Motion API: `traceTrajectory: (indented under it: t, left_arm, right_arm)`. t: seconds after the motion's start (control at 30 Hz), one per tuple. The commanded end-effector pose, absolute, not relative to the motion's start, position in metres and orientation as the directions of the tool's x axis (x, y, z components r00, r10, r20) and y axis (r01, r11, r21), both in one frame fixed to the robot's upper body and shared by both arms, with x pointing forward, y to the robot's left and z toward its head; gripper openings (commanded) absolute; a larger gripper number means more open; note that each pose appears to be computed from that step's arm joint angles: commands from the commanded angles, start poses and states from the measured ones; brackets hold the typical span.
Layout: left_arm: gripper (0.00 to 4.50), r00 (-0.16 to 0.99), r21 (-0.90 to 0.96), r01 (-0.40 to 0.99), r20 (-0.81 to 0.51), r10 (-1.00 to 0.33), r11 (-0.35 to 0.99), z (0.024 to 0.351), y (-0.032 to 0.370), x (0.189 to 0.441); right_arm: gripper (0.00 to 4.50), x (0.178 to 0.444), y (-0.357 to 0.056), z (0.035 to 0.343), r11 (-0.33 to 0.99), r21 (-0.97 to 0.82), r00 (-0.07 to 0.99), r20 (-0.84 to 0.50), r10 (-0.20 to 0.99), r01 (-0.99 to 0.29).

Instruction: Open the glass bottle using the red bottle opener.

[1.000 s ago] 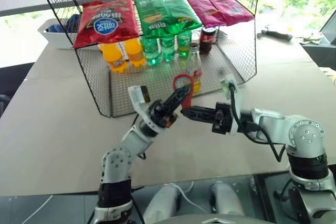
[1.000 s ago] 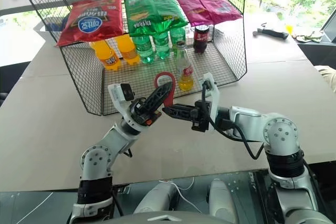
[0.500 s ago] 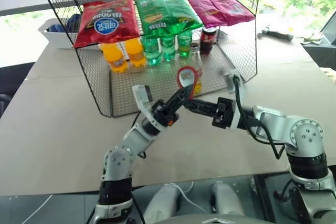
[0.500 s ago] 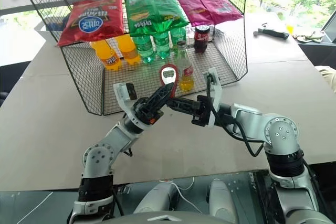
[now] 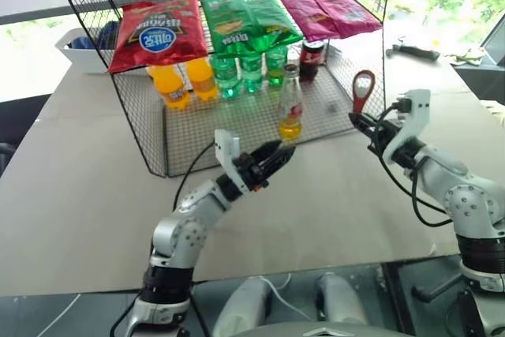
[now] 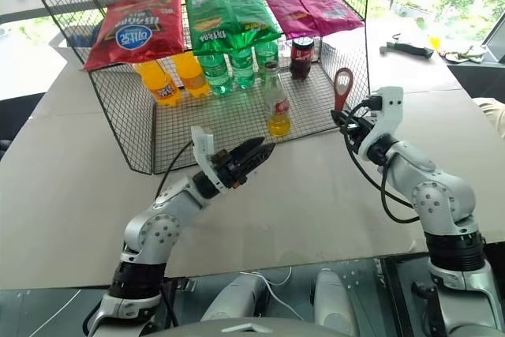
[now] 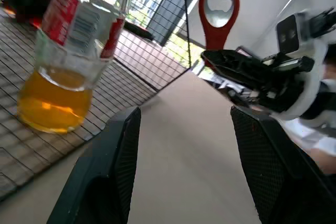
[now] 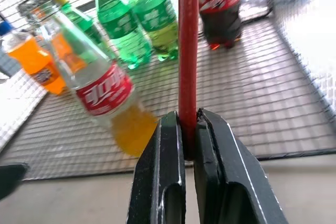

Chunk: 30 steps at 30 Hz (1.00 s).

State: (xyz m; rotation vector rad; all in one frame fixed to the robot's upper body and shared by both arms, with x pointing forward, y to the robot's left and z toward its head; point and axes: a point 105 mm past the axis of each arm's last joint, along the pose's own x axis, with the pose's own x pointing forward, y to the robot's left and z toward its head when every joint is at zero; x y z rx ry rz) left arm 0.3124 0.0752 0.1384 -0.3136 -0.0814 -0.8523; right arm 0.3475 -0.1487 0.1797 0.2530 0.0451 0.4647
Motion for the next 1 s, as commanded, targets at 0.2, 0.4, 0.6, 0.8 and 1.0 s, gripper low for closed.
traceTrajectory:
  t: [0.2, 0.4, 0.6, 0.8, 1.0]
  left_arm:
    - [3.03, 0.713, 0.091, 0.648, 0.278, -0.644, 0.756, 0.155, 0.067, 0.340]
    - [4.45, 0.697, 0.131, 0.650, 0.291, -0.656, 0.749, 0.157, 0.056, 0.349]
    - [4.45, 0.683, 0.166, 0.651, 0.299, -0.667, 0.741, 0.158, 0.039, 0.360]
    - [4.45, 0.712, 0.182, 0.591, 0.339, -0.615, 0.786, 0.170, 0.034, 0.381]
    - [4.45, 0.726, 0.180, 0.560, 0.362, -0.584, 0.808, 0.175, 0.037, 0.389]
  right_arm:
    - [0.00, 0.354, -0.155, 0.197, 0.907, 0.158, 0.918, 0.132, 0.373, -0.391]
    - [0.00, 0.352, -0.154, 0.193, 0.911, 0.140, 0.919, 0.131, 0.371, -0.387]
    - [0.00, 0.351, -0.156, 0.192, 0.919, 0.133, 0.925, 0.134, 0.355, -0.372]
    - [0.00, 0.349, -0.156, 0.190, 0.922, 0.128, 0.927, 0.134, 0.350, -0.366]
    - [0.00, 0.347, -0.158, 0.189, 0.928, 0.122, 0.932, 0.137, 0.335, -0.351]
